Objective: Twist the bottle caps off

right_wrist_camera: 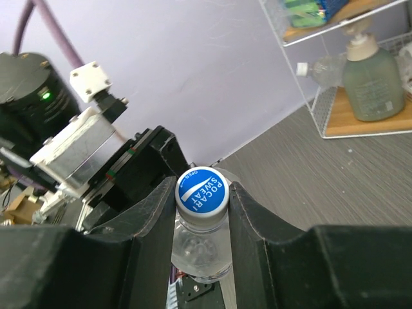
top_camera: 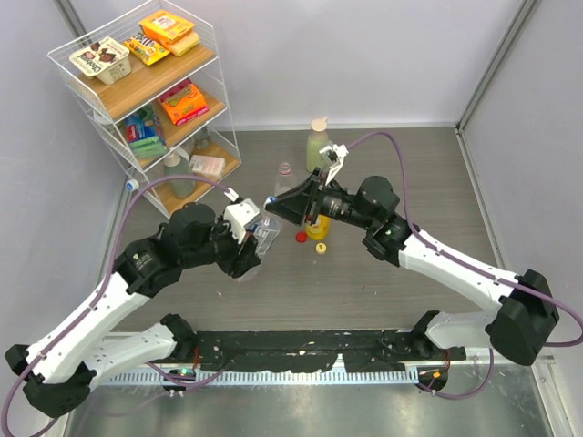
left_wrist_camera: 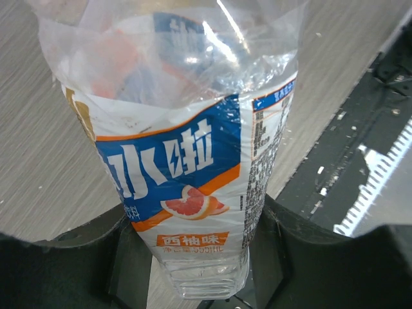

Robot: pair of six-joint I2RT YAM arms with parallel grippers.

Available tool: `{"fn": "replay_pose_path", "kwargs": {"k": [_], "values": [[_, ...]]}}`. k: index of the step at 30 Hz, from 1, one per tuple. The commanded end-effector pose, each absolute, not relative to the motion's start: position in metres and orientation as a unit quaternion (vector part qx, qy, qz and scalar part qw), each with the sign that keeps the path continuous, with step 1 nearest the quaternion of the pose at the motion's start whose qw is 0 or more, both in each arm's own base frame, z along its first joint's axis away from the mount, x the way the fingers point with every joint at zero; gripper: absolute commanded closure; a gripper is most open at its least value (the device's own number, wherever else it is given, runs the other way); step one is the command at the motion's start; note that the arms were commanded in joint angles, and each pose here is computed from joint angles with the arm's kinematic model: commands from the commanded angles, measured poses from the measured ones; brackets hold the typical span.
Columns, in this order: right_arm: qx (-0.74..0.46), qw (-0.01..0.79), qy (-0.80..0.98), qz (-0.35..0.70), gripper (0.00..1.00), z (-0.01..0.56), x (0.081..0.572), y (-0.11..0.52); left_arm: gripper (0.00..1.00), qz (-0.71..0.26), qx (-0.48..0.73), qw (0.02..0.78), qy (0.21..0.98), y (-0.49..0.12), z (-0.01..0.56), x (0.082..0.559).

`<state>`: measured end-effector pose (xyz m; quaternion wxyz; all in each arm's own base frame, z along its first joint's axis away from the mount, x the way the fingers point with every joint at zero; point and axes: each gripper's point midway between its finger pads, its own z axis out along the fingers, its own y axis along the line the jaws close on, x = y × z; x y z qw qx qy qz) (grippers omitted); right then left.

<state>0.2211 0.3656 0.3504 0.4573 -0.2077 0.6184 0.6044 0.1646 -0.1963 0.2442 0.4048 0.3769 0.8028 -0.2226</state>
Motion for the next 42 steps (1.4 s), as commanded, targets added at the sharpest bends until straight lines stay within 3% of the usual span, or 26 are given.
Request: {"fn": "replay_pose_path", "kwargs": {"k": [1,20,28,32,35,36,41,42], "values": [[-0.292,0.471,0.535,0.638,0.98,0.382,0.182,0.36,1.0,-0.336,0.432,0.407,0.731,-0.225,0.283,0.13],[-0.421,0.433,0.364,0.709,0.98,0.425,0.093,0.326,1.0,-0.563,0.541,0.32,0.537,-0.247,0.355,0.031],[-0.427,0.439,0.34,0.714,0.94,0.434,0.084,0.318,1.0,-0.576,0.549,0.322,0.513,-0.248,0.362,0.026],[-0.424,0.441,0.342,0.714,0.83,0.433,0.085,0.318,1.0,-0.567,0.545,0.325,0.525,-0.248,0.356,0.031],[-0.412,0.453,0.344,0.712,0.68,0.437,0.089,0.318,1.0,-0.553,0.543,0.327,0.54,-0.248,0.348,0.036],[-0.405,0.458,0.358,0.705,0.55,0.433,0.095,0.32,1.0,-0.547,0.542,0.328,0.547,-0.248,0.345,0.038],[-0.358,0.521,0.393,0.667,0.14,0.441,0.117,0.314,1.0,-0.514,0.533,0.334,0.583,-0.246,0.327,0.051],[-0.354,0.528,0.4,0.66,0.01,0.439,0.119,0.313,1.0,-0.507,0.533,0.334,0.59,-0.246,0.323,0.054]]}}
